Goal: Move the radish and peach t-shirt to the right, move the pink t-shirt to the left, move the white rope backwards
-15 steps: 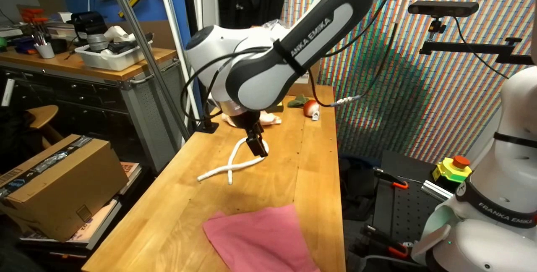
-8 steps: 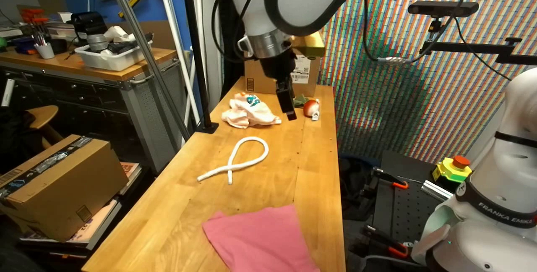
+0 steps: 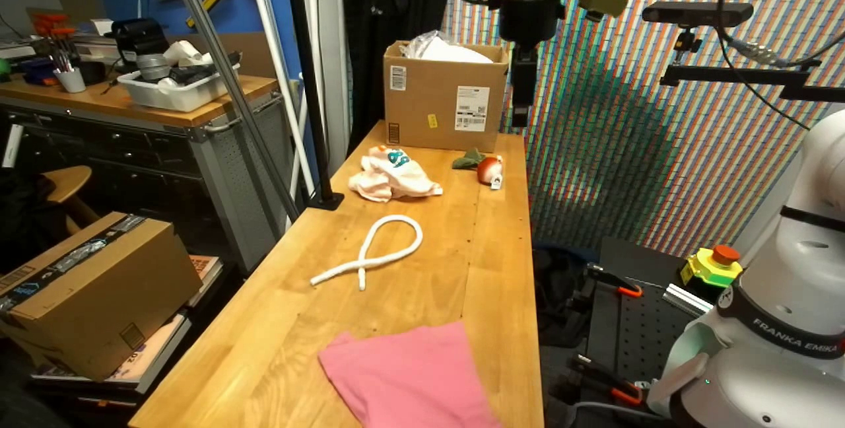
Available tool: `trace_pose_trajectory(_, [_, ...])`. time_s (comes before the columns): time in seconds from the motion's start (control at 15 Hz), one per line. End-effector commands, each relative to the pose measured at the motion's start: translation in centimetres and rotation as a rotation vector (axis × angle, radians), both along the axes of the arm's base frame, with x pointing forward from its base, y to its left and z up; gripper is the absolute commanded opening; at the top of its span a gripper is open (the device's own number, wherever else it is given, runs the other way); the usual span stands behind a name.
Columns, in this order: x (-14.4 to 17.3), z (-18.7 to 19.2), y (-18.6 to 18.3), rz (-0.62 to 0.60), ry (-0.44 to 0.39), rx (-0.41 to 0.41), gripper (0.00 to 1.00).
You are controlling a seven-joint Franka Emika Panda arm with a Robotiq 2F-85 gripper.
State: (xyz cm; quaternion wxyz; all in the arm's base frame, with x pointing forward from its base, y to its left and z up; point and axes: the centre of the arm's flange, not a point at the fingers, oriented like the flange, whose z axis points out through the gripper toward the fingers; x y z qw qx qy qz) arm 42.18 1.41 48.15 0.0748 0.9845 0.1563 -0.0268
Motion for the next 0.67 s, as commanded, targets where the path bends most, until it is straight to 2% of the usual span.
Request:
trace_pose_trajectory(0.0, [-6.8, 2.5, -3.4, 0.007, -0.171, 0.036, 1.00])
trace_pose_trajectory(0.13, [-8.7, 3.0, -4.8, 0.023, -0.234, 0.056, 1.00])
trace_pose_trajectory(0.2, [-5.0, 2.5, -3.3, -0.006, -0.144, 0.037, 1.00])
trace_pose_trajectory(0.33, [-6.1, 2.8, -3.7, -0.008, -0.158, 0.043, 1.00])
trace_pose_trajectory(0.6, [-5.5, 1.8, -3.4, -0.002, -0.130, 0.037, 1.00])
